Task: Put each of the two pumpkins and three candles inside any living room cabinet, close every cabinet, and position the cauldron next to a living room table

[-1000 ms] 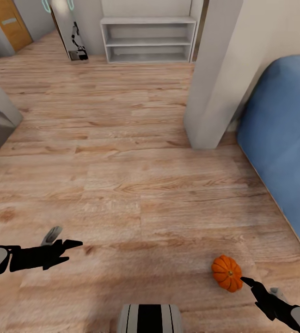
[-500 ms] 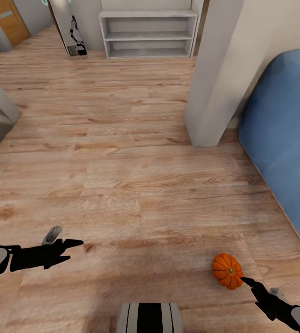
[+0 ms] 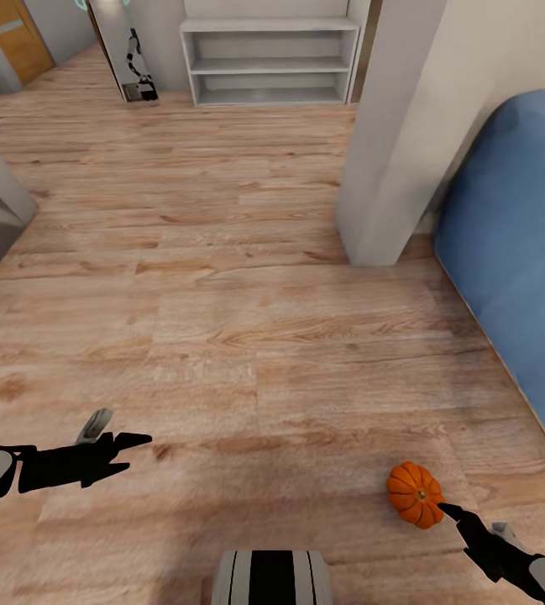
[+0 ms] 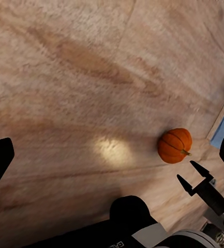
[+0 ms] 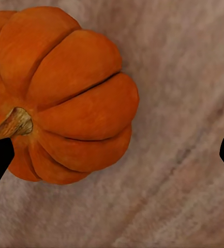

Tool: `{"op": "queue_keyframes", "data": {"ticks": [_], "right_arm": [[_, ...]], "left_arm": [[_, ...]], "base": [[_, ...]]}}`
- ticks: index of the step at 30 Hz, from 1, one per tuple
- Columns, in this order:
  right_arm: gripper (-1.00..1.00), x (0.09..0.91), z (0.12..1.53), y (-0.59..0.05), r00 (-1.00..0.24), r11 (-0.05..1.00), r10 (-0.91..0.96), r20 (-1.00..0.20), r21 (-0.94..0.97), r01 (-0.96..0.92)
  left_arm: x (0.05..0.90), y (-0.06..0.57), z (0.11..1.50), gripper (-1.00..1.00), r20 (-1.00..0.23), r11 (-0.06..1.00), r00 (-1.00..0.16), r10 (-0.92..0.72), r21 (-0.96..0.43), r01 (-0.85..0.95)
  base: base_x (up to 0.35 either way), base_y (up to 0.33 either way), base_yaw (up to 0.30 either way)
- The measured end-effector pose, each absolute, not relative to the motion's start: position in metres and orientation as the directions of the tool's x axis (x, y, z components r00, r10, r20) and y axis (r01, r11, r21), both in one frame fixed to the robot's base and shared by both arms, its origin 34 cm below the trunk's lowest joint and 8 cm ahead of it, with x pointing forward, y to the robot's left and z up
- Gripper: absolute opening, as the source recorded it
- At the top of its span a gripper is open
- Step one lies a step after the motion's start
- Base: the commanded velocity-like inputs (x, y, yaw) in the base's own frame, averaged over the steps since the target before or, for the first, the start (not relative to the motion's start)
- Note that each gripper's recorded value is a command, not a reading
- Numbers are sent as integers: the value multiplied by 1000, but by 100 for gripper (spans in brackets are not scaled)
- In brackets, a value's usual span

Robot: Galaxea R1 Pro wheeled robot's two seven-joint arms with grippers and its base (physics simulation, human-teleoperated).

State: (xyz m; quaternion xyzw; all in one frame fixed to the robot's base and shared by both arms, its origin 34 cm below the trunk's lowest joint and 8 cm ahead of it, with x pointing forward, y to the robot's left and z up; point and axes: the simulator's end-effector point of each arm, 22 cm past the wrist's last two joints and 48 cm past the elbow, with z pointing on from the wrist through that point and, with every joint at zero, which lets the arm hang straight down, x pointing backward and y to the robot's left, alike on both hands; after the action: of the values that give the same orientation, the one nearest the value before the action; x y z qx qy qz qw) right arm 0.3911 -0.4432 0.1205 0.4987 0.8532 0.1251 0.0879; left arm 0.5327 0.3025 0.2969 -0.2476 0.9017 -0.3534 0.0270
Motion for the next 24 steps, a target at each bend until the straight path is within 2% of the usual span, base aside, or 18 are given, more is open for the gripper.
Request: {"op": "queue_keyframes", "data": {"ticks": [13,24], "right_arm": [[100,391,121,-444,-487,471,873,-25,303,829],[100,391,121,-444,-487,471,873,-26,302,828]], "left_arm": [[531,301,296,100,130,627,-877,-463,-651,-428],[531,298,296,100,132,625,-877,-462,-653,-428]], "base": [[25,24,0],[115,9,0]]}}
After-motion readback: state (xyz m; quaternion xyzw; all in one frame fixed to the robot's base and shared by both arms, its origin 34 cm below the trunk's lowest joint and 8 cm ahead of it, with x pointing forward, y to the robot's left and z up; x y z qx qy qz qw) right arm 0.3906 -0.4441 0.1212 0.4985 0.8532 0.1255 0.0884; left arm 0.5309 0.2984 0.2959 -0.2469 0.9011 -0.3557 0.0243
